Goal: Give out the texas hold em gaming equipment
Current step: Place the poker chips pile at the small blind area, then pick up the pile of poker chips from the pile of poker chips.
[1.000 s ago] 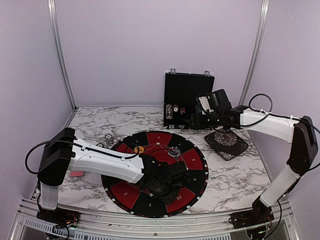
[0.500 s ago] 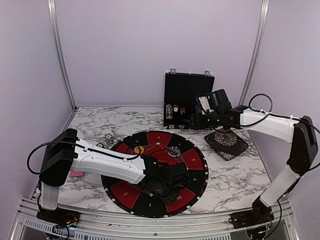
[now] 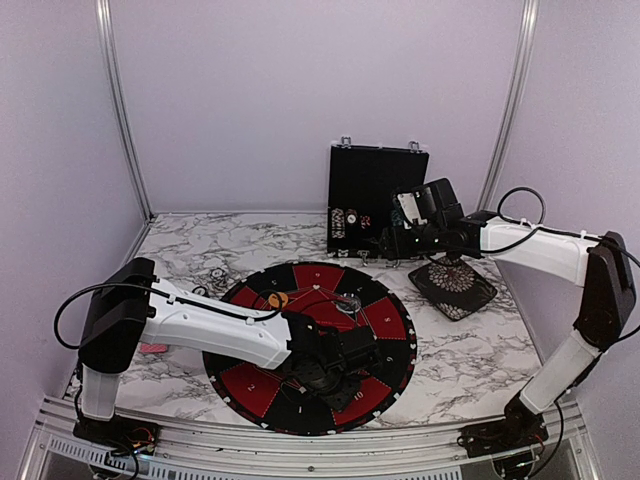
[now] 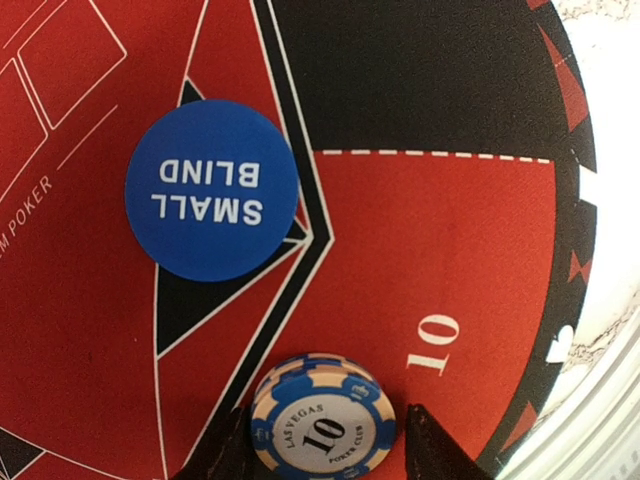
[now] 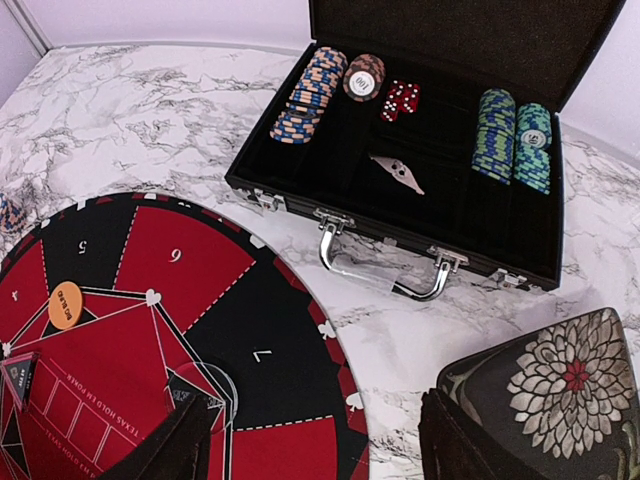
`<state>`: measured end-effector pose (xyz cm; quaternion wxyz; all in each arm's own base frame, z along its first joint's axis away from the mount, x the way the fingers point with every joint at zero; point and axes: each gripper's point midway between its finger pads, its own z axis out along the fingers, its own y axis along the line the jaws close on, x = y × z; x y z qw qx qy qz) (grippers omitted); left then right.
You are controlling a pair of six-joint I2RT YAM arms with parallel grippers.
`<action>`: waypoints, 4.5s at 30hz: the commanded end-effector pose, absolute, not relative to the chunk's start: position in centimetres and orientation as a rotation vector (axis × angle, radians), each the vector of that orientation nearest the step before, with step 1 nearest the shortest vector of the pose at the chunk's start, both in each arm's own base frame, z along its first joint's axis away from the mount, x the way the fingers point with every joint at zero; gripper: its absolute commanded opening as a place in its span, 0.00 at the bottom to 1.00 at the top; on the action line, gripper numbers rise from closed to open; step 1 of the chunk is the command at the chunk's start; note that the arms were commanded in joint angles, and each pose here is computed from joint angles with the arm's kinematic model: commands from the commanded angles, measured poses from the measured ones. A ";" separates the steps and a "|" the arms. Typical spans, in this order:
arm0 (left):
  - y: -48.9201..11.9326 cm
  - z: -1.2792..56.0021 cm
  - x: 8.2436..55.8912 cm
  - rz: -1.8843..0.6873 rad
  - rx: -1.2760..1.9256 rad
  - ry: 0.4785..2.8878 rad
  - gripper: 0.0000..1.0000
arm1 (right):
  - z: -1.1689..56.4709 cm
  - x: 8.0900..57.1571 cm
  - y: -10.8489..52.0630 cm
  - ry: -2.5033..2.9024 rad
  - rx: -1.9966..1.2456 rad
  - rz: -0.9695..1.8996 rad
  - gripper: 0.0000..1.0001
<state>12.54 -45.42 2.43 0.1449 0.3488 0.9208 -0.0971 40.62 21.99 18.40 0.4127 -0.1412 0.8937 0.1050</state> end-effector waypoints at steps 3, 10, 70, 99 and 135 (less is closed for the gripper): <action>-45.6 1.4 12.4 -0.253 1.027 2.656 0.52 | 19.8 40.6 21.6 2.224 -0.353 0.265 0.69; -45.7 3.9 13.3 -0.265 1.004 2.595 0.69 | 19.7 40.6 21.6 2.226 -0.356 0.264 0.69; -16.8 9.9 41.7 -0.076 0.178 2.766 0.82 | 22.5 42.6 26.2 2.195 -0.425 0.498 0.69; -15.7 6.0 43.3 -0.014 0.186 2.832 0.71 | 22.3 42.8 25.5 2.201 -0.405 0.497 0.69; -15.4 4.6 43.5 0.028 0.205 2.855 0.45 | 22.0 43.0 25.6 2.208 -0.407 0.502 0.69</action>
